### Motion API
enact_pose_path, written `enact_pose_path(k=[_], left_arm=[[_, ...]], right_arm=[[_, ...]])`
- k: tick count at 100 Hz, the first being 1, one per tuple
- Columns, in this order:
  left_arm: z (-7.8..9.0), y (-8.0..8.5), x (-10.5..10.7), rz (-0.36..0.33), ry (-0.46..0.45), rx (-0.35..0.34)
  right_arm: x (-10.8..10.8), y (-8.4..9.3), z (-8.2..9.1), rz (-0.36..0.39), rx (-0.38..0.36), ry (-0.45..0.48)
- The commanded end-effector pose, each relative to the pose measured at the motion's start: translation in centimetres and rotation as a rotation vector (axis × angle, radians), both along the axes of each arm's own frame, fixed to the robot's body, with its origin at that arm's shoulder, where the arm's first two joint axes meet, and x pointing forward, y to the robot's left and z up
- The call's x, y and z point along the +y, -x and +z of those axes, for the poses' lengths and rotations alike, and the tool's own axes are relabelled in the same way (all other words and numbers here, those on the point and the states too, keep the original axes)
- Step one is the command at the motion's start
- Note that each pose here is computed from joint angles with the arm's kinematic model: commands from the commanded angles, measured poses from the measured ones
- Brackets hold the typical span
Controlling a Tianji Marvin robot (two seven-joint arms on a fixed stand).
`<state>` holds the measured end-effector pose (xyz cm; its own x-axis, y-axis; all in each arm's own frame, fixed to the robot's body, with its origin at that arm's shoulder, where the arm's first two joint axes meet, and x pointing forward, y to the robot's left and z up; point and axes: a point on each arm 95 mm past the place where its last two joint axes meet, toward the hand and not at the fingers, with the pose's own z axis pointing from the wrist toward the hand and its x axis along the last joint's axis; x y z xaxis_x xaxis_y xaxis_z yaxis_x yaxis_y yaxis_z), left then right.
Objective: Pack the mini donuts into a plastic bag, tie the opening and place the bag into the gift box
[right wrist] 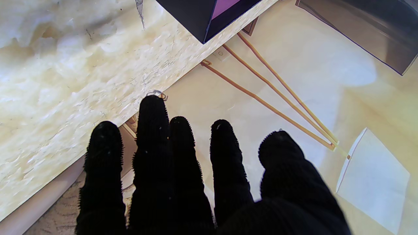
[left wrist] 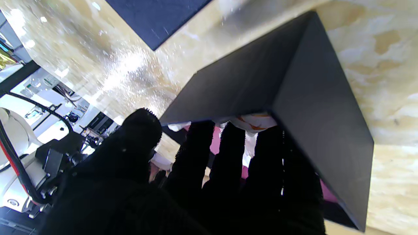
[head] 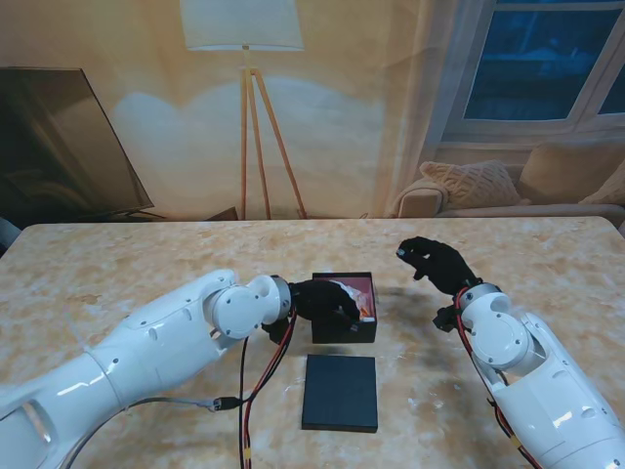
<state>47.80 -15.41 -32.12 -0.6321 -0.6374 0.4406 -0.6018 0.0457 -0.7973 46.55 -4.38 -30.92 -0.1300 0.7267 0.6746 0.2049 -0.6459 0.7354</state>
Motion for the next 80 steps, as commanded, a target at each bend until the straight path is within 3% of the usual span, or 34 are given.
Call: enact_pose_path(k=[1,34,47,60,80], left_arm=[[0.3,0.5,-0.3,-0.003,0.024,-0.005],[4.6,2.2,-0.1,0.014,0.183,-0.112],[5.5,2.0,0.2,0.031,0.204,-0.179],[5.4,1.5,0.3,0.056,0.217,-0.171],[3.3,1.4,0.1,0.074,0.224,-0.076]], right_arm=[[0.4,0.3,-0.5,0.012,0.014,-0.003],[0.4,0.3,-0.5,0.014,0.018,-0.004],[0.4,0.3,-0.5,0.014,0.019,-0.004],[0.4,0.3,-0.5,0.016,0.022,-0.006],[0.4,0.3,-0.5,0.013,0.020,-0.005]])
